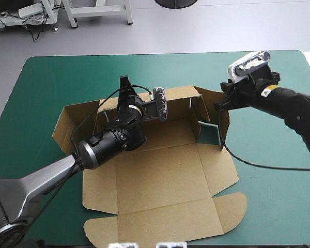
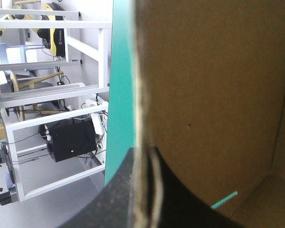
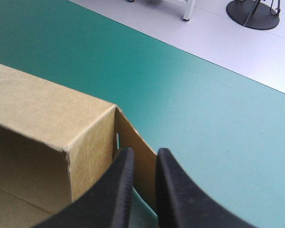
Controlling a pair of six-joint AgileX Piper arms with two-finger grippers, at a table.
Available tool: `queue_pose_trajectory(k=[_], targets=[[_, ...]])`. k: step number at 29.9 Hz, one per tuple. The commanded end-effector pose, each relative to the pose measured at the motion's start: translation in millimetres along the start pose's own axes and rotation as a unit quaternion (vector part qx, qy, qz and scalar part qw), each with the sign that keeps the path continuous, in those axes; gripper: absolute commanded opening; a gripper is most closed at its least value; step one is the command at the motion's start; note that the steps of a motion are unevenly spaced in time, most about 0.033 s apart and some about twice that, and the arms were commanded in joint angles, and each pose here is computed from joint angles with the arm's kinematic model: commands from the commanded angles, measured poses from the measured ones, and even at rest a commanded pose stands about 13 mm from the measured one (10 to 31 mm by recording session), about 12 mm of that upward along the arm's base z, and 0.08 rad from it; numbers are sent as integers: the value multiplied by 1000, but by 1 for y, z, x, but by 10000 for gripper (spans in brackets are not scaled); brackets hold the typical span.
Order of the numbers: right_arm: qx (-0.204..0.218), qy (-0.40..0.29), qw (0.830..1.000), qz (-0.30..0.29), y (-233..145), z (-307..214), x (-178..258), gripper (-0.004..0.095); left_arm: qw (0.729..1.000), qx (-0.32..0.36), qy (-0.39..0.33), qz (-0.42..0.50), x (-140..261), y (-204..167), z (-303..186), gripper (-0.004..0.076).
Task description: Fold the box
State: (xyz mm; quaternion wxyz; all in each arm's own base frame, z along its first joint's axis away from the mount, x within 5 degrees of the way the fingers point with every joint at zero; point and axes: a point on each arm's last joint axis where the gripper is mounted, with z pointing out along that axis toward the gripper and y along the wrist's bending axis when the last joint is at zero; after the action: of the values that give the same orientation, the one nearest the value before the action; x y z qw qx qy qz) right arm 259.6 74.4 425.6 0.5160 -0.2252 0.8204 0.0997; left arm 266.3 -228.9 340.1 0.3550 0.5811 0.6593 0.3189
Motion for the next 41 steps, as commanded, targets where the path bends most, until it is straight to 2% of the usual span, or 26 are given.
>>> queue_pose_trajectory(k=[1, 9, 14, 17, 24, 34, 38, 41], targets=[[14, -26, 1000, 1, -9, -1, -36, -16, 998, -44, -53, -9, -5, 20, -23, -10], [50, 80, 996, -8, -34, 30, -72, -18, 989, -92, -104, 41, -22, 20, -35, -10], [36, 102, 994, 15, -44, 44, -70, -18, 990, -99, -91, 46, -20, 22, -35, -10], [35, 148, 988, 16, -51, 56, -58, -18, 990, -99, -85, 46, -19, 22, -34, -10], [-21, 238, 970, 42, -54, 85, -21, -18, 991, -99, -79, 43, -16, 23, -32, -10], [-83, 291, 951, 59, -42, 95, 19, -18, 993, -95, -61, 34, -9, 27, -27, -9], [-118, 274, 954, 25, -32, 79, 20, -18, 993, -94, -61, 32, -9, 27, -27, -10], [-150, 244, 958, -26, -23, 65, 18, -18, 993, -94, -59, 30, -8, 27, -26, -9]])
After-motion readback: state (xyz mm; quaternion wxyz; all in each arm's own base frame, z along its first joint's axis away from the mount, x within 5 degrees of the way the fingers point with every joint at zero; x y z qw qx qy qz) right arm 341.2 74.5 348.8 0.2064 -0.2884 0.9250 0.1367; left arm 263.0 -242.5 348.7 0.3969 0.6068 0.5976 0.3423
